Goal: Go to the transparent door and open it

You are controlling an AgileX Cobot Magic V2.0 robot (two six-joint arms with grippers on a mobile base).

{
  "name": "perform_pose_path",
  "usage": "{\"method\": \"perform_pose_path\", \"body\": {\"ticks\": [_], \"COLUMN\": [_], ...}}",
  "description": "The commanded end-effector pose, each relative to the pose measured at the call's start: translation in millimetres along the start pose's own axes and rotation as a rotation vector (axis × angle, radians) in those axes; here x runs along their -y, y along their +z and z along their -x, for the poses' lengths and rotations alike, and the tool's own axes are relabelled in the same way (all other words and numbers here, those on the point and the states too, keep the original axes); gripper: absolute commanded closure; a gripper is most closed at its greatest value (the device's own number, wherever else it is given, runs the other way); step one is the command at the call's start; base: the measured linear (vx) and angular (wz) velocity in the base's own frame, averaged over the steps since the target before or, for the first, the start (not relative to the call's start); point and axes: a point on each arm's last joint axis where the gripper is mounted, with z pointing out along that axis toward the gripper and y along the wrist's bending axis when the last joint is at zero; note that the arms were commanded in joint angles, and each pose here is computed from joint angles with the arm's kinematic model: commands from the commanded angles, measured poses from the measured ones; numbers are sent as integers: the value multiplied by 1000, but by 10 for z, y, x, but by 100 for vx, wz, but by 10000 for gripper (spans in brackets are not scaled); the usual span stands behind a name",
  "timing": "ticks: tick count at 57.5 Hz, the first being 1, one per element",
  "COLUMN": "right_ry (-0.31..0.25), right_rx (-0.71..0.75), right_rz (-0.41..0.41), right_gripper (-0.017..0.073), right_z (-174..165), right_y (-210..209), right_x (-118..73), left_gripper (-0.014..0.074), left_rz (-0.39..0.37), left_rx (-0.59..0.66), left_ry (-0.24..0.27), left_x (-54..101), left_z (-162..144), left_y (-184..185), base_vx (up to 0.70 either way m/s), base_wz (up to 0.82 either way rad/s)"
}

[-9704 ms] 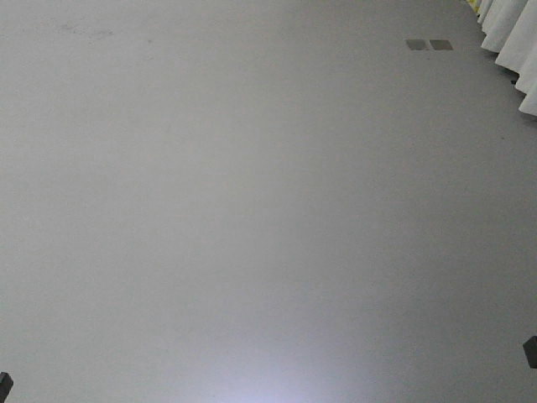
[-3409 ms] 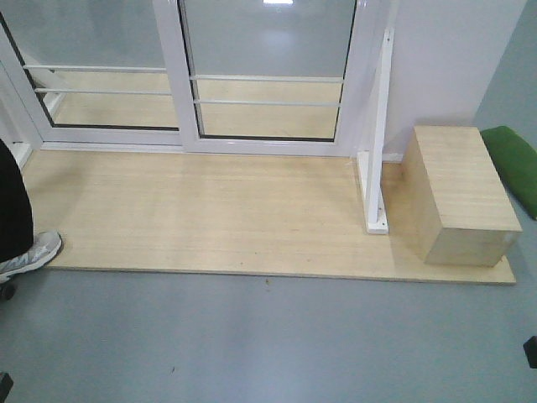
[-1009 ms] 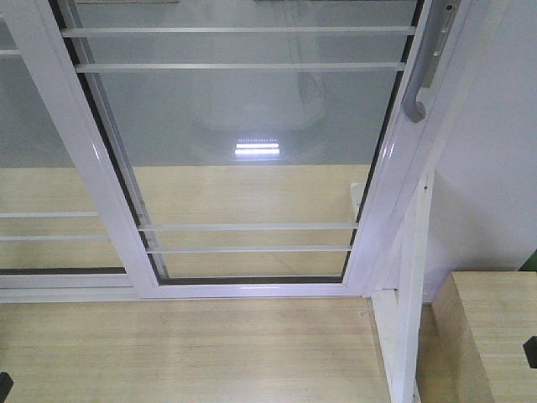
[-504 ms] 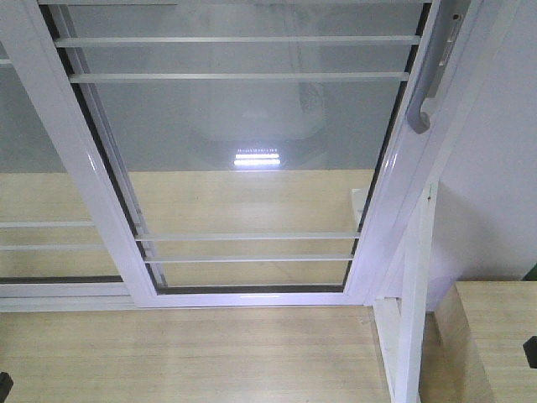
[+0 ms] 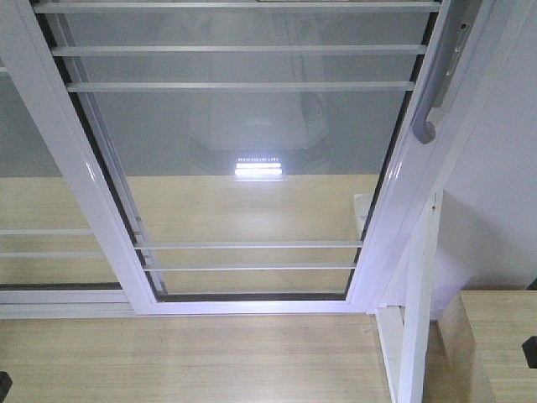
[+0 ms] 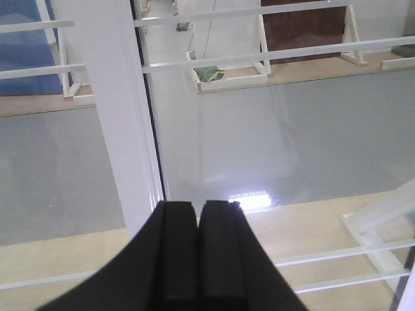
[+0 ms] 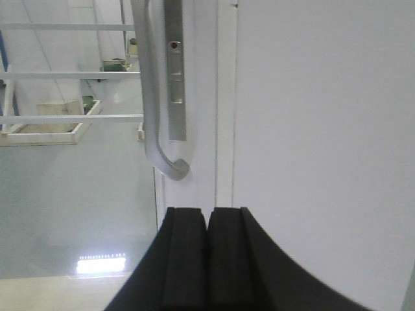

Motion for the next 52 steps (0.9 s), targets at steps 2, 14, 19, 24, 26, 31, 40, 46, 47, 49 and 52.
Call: {"method": "perform_pose_path", "body": {"ticks": [2, 14, 19, 24, 26, 31, 40, 46, 47, 49, 52], "right_ry": [-7, -7, -7, -7, -7, -7, -7, -7, -7, -20, -59], "right_rx": [39, 40, 39, 39, 39, 39, 39, 39, 39, 39, 39], "right_rz": [-1, -1, -1, -1, -1, -1, -1, -1, -1, -1, -3], "right_gripper": [564, 564, 564, 564, 564, 564, 564, 564, 564, 564, 564], "right_z": [14, 15, 14, 14, 14, 14, 14, 14, 14, 14, 14], "right_y": [15, 15, 15, 15, 15, 15, 15, 15, 15, 15, 15], "right_x": [-2, -2, -2, -2, -2, -2, -2, -2, -2, -1, -1], "left_gripper": [599, 599, 599, 599, 599, 599, 599, 599, 599, 599, 599], "left_rz": [0, 0, 0, 0, 0, 0, 0, 0, 0, 0, 0], "left_rx": [62, 60, 60, 60, 60, 60, 60, 60, 60, 60, 60], "left_ry": [-12, -12, -12, -12, -12, -12, -12, -12, -12, -12, -12], "left_x": [4, 4, 4, 4, 4, 4, 4, 4, 4, 4, 4], "left_z": [-18, -18, -18, -18, -18, -18, -18, -18, -18, -18, -18], "left_y": [13, 14, 14, 14, 14, 14, 14, 14, 14, 14, 14], "base_vx": [-1, 0, 0, 0, 0, 0, 0, 0, 0, 0, 0], "base_wz": [0, 0, 0, 0, 0, 0, 0, 0, 0, 0, 0]}}
